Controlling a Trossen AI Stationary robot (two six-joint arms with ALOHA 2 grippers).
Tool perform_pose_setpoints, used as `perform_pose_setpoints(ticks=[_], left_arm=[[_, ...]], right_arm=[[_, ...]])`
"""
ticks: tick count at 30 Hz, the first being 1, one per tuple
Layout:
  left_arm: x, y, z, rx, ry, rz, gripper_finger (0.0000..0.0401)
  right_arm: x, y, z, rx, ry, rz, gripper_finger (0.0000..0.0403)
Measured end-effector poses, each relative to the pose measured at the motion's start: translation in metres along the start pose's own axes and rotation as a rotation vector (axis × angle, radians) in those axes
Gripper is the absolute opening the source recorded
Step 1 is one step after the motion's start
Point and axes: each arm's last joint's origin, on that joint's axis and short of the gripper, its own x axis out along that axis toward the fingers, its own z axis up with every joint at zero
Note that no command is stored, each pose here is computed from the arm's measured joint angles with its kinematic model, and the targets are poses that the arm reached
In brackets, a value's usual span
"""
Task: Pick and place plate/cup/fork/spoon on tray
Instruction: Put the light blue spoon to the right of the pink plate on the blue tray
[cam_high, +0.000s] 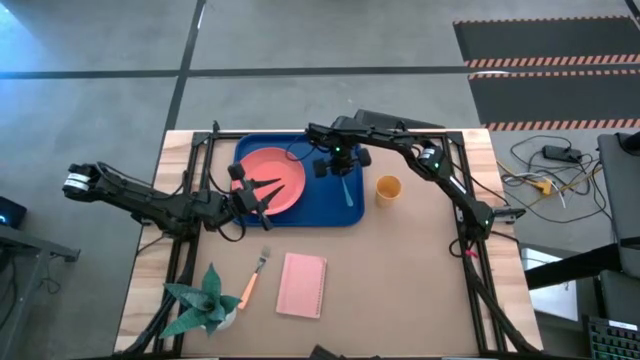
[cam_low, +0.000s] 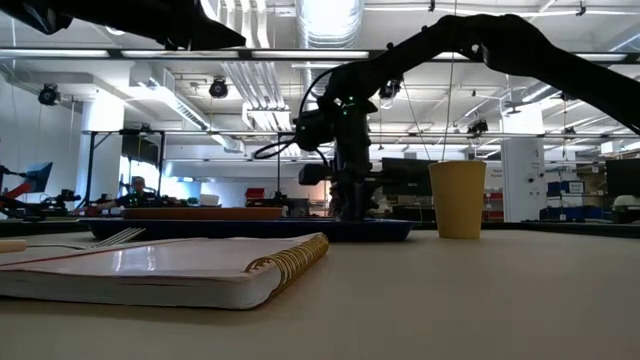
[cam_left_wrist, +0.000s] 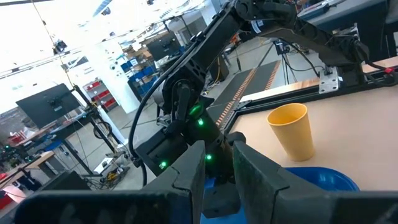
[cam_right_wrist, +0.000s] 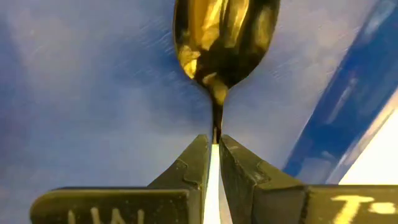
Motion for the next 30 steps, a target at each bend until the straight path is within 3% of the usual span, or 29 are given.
perform_pose_setpoints(ticks=[5, 12, 19, 24, 27, 30], left_arm=[[0.000, 0.000, 0.000, 0.000, 0.000, 0.000, 0.0066], [0.000, 0.000, 0.000, -0.001, 0.000, 0.000, 0.0066], [0.000, 0.000, 0.000, -0.001, 0.000, 0.000, 0.0066], [0.000, 0.000, 0.000, -0.001, 0.000, 0.000, 0.0066], [0.000, 0.000, 0.000, -0.001, 0.000, 0.000, 0.0066], [0.000, 0.000, 0.000, -0.001, 0.001, 0.002, 0.0066]], right_arm=[[0.000, 0.001, -0.001, -0.004, 0.000, 0.005, 0.0030], [-0.003, -0.001, 0.001, 0.002, -0.009, 0.005, 0.0059], [-0.040, -0.008, 0.008, 0.008, -0.079, 0.076, 0.0077], [-0.063, -0.007, 0.013, -0.200, -0.184, 0.128, 0.0049], [-0.064, -0.006, 0.015, -0.384, -0.251, 0.075, 0.0016], [-0.056, 0.000, 0.016, -0.509, -0.322, 0.016, 0.0010]])
